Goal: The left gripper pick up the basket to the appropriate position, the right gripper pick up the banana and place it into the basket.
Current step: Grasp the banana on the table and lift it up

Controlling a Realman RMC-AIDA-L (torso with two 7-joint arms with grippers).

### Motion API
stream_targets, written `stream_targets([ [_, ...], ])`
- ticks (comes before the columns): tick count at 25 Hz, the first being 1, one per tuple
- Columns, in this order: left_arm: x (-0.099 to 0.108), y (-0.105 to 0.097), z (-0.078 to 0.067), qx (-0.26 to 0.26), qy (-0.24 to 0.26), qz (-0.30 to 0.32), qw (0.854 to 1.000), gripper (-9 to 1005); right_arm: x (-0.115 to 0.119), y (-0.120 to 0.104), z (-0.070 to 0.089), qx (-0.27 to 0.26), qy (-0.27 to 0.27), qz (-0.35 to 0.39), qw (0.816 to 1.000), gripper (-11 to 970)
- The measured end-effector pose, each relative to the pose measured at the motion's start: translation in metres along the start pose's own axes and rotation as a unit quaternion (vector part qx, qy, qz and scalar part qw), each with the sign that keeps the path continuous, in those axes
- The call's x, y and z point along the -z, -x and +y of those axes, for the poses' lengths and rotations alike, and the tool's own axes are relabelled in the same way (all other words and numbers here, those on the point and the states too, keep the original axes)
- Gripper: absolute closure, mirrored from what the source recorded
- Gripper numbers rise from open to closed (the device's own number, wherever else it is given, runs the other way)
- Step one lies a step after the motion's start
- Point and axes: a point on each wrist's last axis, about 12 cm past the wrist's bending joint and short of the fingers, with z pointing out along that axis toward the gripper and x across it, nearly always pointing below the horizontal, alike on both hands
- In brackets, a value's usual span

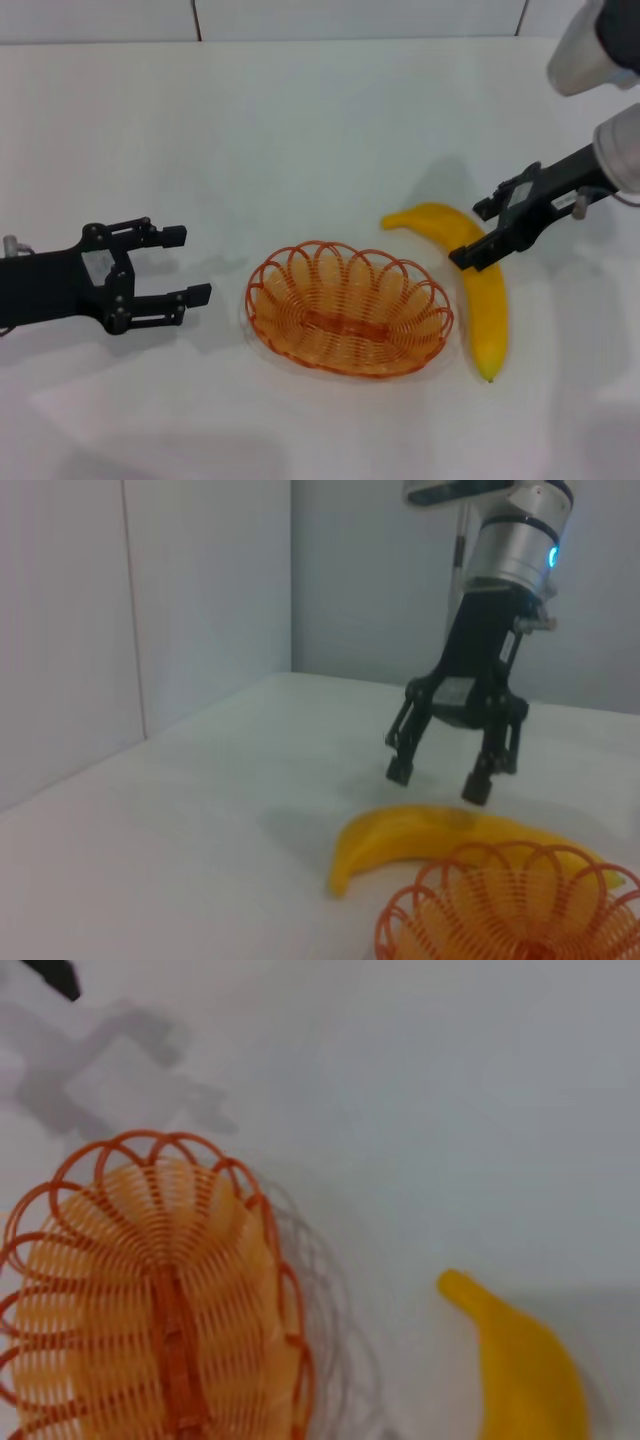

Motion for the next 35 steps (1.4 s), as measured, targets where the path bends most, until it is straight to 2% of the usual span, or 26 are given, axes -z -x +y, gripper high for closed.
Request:
stream_targets([
  [7,-0.002,0.002,0.001,-0.002,-0.002,-0.002,1.0,195,-0.019,0.001,0.002,-0.003,0.012,0.019,1.0,80],
  [21,0.0,-0.001,-0.001,0.0,0.0,0.0,1.0,194,-0.016,-0.001,-0.001,-0.009,0.005,0.014,1.0,87],
  [35,-0.001,0.0,0.0,0.0,-0.001,-0.001,1.0,194,-0.025,-0.006,0.001,-0.016,0.01,0.025,1.0,95],
])
